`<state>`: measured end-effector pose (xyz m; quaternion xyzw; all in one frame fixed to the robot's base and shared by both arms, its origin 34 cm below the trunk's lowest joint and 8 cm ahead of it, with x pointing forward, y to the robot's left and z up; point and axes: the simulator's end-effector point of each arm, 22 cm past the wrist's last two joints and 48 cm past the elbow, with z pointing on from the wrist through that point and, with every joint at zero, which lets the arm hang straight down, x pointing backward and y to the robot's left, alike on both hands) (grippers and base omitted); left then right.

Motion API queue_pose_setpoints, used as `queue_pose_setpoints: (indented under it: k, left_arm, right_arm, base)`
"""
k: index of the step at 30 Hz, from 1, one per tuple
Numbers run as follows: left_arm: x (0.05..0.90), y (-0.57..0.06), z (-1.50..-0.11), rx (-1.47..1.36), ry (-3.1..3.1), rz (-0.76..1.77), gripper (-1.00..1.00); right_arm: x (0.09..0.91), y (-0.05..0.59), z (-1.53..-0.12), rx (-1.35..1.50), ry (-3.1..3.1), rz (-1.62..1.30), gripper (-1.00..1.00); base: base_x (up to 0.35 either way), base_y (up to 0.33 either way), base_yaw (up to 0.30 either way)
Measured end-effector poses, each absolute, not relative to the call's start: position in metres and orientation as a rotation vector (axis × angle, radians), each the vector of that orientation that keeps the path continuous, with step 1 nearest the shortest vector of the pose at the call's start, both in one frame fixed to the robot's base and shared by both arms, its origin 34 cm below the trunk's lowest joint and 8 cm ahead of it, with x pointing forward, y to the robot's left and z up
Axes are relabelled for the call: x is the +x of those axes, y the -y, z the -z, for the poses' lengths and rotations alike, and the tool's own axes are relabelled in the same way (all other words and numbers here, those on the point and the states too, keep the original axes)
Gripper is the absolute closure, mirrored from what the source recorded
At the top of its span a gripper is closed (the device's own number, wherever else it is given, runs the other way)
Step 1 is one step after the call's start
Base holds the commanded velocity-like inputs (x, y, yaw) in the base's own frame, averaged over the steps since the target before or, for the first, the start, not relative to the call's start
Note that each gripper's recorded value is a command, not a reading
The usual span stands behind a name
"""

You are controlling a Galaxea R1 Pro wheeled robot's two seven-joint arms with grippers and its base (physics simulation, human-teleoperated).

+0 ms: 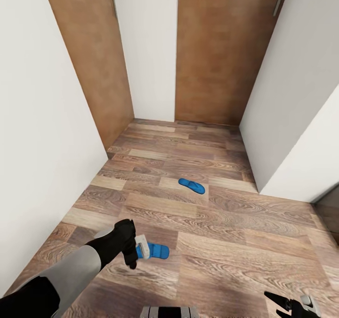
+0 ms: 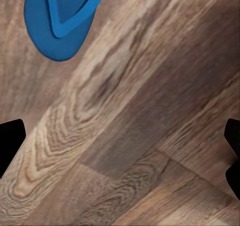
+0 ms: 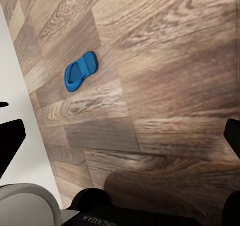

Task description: In the bedroom, move the book from the bed onto either nightstand, and place the two sandals side by side next to the bed.

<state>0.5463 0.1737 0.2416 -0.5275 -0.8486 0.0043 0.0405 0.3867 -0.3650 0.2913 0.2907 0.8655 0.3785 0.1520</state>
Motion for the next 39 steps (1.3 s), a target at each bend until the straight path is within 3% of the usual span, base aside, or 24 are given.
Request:
queue_pose_setpoints:
  k: [39]
  left_arm:
    - [0.514, -0.171, -0.186, -1.579, 2.512, -0.112, -1.00]
  right_arm:
    - [0.360, 0.365, -0.253, 0.925, -2.581, -1.065, -1.00]
  base:
    - [0.000, 0.000, 0.000]
